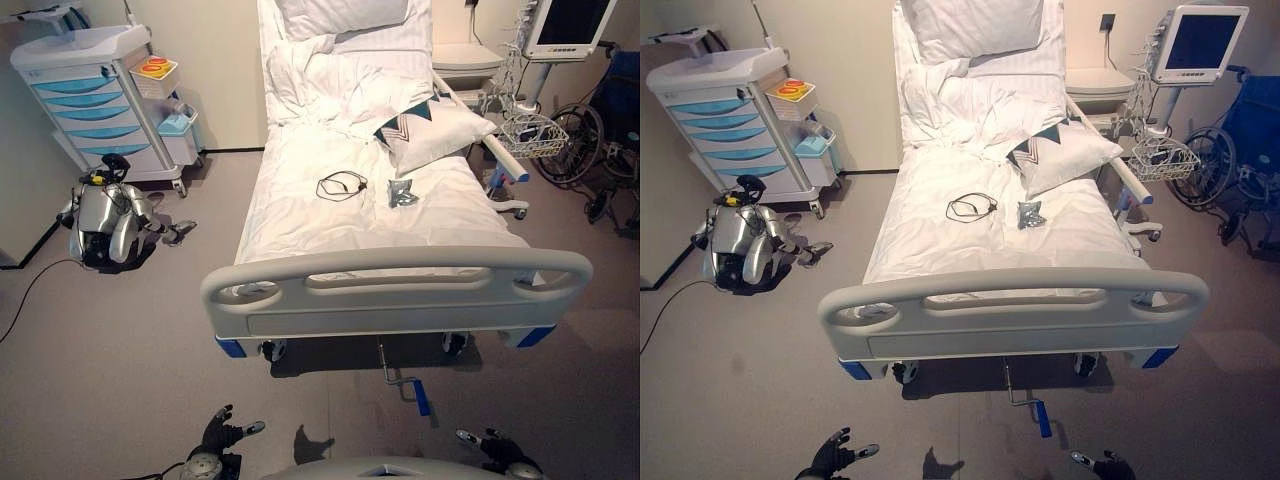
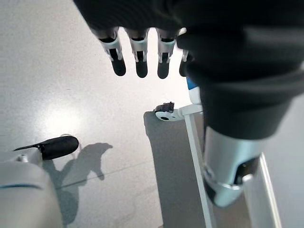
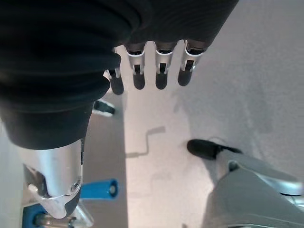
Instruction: Raise the hospital bed
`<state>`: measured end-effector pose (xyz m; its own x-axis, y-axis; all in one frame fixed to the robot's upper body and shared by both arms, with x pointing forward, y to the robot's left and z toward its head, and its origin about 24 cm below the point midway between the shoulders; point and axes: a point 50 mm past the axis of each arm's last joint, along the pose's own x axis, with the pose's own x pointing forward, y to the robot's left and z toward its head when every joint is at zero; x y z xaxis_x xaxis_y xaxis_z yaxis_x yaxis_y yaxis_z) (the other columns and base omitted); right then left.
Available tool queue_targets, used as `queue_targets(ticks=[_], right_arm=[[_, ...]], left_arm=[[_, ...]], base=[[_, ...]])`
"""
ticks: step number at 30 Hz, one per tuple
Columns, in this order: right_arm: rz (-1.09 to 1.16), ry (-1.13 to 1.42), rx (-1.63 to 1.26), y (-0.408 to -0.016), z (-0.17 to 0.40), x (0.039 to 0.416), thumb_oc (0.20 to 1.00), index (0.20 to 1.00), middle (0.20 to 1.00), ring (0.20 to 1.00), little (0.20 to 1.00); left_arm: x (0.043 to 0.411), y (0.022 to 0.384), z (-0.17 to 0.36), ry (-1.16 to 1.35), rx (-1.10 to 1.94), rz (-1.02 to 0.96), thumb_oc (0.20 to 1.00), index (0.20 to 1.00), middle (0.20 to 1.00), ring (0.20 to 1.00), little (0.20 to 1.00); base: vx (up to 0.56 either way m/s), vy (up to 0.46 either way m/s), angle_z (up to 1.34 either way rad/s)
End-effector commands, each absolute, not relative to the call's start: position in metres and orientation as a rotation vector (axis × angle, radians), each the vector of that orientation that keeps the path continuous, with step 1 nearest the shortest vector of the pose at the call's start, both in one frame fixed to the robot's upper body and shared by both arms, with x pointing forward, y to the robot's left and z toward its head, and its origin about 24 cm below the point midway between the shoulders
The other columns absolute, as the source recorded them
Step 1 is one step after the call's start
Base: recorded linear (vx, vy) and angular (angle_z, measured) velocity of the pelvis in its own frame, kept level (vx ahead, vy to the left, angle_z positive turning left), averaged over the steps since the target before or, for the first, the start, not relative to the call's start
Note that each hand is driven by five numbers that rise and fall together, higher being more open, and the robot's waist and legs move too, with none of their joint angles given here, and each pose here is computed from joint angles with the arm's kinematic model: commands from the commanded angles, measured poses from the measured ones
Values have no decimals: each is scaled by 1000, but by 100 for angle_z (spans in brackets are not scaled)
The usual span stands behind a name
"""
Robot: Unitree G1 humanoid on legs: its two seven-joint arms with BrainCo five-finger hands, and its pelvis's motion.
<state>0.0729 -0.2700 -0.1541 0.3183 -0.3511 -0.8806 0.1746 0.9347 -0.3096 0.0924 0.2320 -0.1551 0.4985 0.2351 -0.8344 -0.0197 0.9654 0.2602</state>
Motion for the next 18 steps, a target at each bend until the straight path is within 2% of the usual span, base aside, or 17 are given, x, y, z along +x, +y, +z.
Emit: queue_targets(ticks=[1,18], right_arm=[[-311,1155,-177,-264,-152,97,1000,1000,1000,1000,1000],[-196,1100,-208,-244,-152,115,1000,1000,1000,1000,1000]], left_arm=[[115,238,-149,996,273,142,1000,1000,1000,1000,1000],[112,230,-152,1012,265,109,1000,1000,1000,1000,1000]], base=[[0,0,0],[0,0,0]])
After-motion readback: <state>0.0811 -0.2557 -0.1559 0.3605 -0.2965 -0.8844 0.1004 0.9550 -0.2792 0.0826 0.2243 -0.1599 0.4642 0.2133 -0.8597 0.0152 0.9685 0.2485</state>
